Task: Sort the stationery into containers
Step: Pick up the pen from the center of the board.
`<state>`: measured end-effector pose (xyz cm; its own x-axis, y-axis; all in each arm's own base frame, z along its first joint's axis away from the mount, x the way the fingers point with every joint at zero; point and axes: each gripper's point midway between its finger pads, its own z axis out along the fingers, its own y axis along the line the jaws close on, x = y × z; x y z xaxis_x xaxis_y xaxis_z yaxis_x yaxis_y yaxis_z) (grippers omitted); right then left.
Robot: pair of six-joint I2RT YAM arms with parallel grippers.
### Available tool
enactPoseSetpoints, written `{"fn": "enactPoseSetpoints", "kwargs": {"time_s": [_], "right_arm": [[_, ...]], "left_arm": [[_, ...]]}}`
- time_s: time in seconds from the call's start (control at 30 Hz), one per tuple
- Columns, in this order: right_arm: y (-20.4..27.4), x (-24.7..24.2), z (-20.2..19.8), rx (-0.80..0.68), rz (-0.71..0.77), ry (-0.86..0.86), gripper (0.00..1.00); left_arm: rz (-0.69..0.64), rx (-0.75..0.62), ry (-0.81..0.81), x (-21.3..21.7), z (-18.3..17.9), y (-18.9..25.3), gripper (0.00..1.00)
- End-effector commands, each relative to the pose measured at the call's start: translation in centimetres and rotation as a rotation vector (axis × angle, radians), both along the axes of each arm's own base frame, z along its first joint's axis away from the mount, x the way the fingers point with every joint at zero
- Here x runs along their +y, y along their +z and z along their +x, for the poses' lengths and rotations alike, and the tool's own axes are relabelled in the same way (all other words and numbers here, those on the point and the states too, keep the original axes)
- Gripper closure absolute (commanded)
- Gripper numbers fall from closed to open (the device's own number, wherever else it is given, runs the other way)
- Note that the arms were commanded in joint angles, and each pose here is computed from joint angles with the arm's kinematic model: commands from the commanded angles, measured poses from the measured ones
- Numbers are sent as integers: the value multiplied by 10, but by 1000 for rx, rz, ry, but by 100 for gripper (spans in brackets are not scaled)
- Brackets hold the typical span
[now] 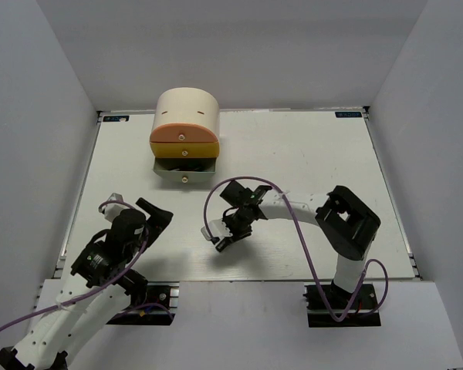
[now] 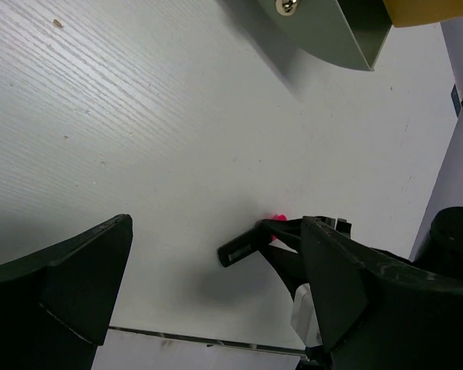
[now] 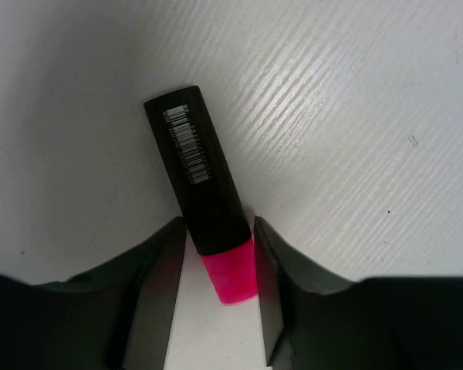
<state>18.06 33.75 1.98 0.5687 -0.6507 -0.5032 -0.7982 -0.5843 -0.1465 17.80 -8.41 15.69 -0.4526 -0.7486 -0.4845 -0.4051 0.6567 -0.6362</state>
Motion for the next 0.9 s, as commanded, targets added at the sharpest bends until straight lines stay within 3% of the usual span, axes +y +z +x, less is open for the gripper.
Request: {"fn": "enactPoseSetpoints", "kwargs": {"time_s": [0.0,0.07,0.1,0.23,0.4,0.6,0.77,0.87], "right_arm": [[-14,-14,1,-39,-44,-18,61],[-11,-14,2,-28,-40,-46,72],[-3,-11,2,-17,-29,-61,83],[25,-1,7,11,10,-102,100],[95,25,53,-26,152,-248,100],[184,56,131,-222,358,-405,100],[209,79,173,-341,427,-453,100],[208,91,186,-334,423,-497,100]], "left_arm": [[2,25,10,1,-2,-8,0],[-6,25,15,0,-1,-10,0],[-11,17,15,0,0,-8,0],[-11,28,9,-3,1,-12,0],[-21,24,1,-5,1,-10,0],[-25,28,-6,-8,3,-18,0],[-47,17,-21,-13,5,-17,0],[-47,17,-21,-14,7,-17,0]]}}
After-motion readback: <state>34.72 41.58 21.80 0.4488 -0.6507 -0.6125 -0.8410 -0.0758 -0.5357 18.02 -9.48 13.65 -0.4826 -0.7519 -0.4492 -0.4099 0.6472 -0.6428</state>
